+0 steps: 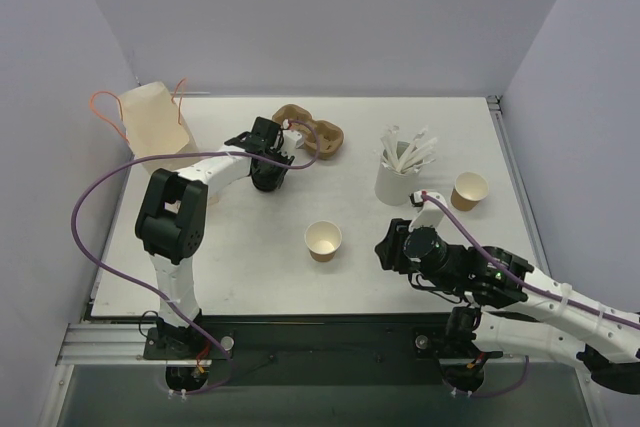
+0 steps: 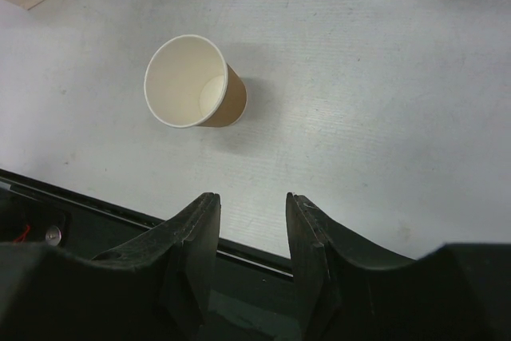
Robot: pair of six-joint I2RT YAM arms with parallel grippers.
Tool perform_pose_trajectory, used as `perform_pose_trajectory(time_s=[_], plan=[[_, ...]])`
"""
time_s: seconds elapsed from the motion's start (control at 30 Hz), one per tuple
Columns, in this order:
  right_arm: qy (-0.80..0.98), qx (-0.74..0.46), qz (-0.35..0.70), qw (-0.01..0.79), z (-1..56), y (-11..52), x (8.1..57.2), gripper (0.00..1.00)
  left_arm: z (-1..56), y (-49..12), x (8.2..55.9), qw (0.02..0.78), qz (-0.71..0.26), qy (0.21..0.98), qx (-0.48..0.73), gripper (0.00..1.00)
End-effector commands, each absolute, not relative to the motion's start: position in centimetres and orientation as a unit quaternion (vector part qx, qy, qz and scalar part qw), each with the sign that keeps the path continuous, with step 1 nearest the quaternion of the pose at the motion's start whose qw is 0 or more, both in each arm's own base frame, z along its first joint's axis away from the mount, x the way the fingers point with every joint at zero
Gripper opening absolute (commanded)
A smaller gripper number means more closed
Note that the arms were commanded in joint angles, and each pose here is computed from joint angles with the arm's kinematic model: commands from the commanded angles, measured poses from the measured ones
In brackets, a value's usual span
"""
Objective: Pack the takeout coffee
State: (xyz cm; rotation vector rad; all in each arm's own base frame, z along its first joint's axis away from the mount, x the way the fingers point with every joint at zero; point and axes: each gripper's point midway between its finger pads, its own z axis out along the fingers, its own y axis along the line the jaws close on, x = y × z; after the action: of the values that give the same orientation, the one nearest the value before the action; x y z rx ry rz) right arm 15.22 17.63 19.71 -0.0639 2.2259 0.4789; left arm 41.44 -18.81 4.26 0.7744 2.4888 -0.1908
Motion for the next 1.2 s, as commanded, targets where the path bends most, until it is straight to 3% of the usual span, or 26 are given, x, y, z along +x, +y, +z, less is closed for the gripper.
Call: perform_pose_trajectory(time_s=[0.0,0.53,0.7,0.87,1.0,1.17], plan=[[0.887,-0.024,0.175,0.426,19.9,17.3,15.5,0.39,7.4,-19.6,43.0,0.303,-0.08,0.904,0.292,0.34],[0.889,-0.026,0.169,0.425,19.9,17.4,15.6,0.39,7.5,-19.5,43.0,0.3,-0.081,0.904,0.292,0.31],[0.889,-0.027,0.169,0.425,20.0,17.4,15.6,0.39,7.6,-19.6,42.9,0.3,-0.082,0.904,0.293,0.26],[0.889,-0.029,0.167,0.426,20.0,17.3,15.6,0.39,7.7,-19.7,42.8,0.3,-0.084,0.904,0.294,0.32],[0.889,-0.03,0.166,0.425,20.1,17.3,15.6,0.39,7.9,-19.7,42.8,0.301,-0.086,0.903,0.295,0.22],[0.889,-0.031,0.164,0.427,20.2,17.3,15.7,0.39,8.2,-19.6,42.9,0.302,-0.083,0.903,0.294,0.19]])
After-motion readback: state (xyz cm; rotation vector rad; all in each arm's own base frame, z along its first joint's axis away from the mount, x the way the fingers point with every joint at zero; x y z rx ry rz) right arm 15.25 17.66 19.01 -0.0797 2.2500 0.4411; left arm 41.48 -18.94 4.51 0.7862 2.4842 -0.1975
